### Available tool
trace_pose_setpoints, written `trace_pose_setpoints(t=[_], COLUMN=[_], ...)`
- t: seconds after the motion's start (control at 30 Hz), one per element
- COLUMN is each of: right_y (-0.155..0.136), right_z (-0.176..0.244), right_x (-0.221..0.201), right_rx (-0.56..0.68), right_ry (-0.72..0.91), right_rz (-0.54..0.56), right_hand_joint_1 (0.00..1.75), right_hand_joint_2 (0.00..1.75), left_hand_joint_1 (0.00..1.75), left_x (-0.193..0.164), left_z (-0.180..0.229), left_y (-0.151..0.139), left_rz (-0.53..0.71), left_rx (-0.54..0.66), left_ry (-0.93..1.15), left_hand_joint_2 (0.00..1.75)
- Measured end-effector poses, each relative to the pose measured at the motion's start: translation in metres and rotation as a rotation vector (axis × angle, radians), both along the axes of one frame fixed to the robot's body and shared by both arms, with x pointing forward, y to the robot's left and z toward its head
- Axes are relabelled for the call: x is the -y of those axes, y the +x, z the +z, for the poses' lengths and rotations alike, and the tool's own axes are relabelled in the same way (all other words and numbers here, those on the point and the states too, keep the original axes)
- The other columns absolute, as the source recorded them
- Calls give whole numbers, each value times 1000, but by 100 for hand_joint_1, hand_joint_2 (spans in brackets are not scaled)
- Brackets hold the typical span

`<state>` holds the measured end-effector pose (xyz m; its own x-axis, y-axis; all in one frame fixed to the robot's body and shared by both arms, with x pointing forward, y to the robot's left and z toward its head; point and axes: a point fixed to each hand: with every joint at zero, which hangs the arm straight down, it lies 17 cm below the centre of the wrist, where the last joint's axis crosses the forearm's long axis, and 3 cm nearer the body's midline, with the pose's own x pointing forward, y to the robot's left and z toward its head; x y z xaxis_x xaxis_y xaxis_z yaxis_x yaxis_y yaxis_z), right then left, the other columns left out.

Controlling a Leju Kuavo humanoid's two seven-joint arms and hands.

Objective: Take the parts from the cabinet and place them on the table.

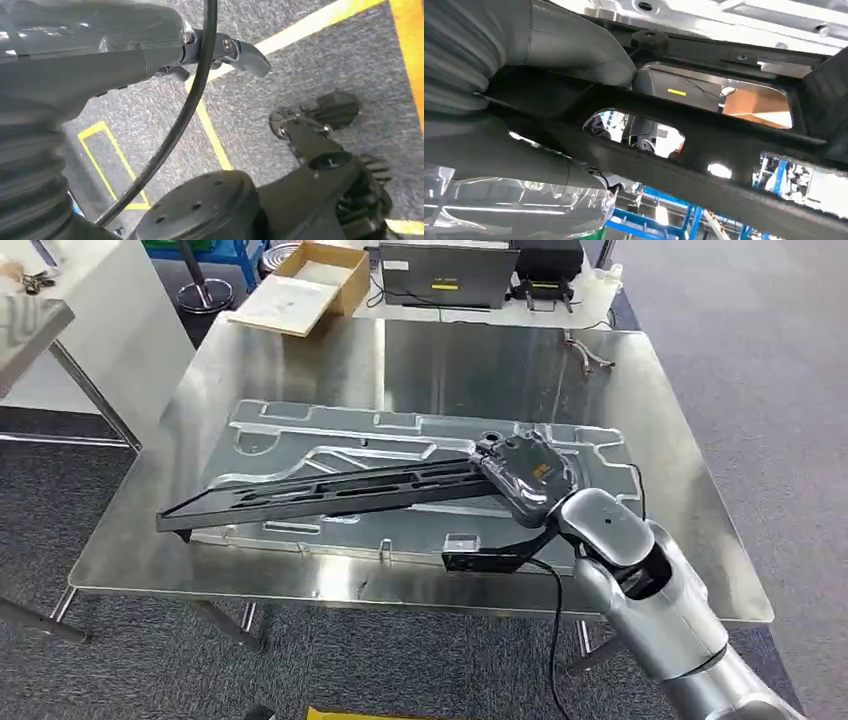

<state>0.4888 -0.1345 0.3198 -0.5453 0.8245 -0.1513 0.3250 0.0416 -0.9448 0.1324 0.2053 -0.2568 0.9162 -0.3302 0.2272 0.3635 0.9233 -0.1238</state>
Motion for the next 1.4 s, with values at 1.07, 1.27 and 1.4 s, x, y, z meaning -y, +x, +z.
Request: trace_pose_setpoints(t=[1.07,1.27,1.4], right_y=[15,16,17], right_z=[-40,-50,-53], right_x=[24,26,27], right_rx=[-86,-107,-112], right_ry=[-20,-28,-29], right_rz=[-57,-63,-64], right_hand_joint_1=[0,0,0], right_hand_joint_2=[0,0,0], left_hand_joint_1=[0,0,0], left_x=[-3,-6,-8], left_z=[0,-1,-1], left_y=[1,1,0], left_rz=[97,111,117], left_rx=[14,7,-2], left_ry=[-24,-18,-19], left_hand_joint_2=[0,0,0])
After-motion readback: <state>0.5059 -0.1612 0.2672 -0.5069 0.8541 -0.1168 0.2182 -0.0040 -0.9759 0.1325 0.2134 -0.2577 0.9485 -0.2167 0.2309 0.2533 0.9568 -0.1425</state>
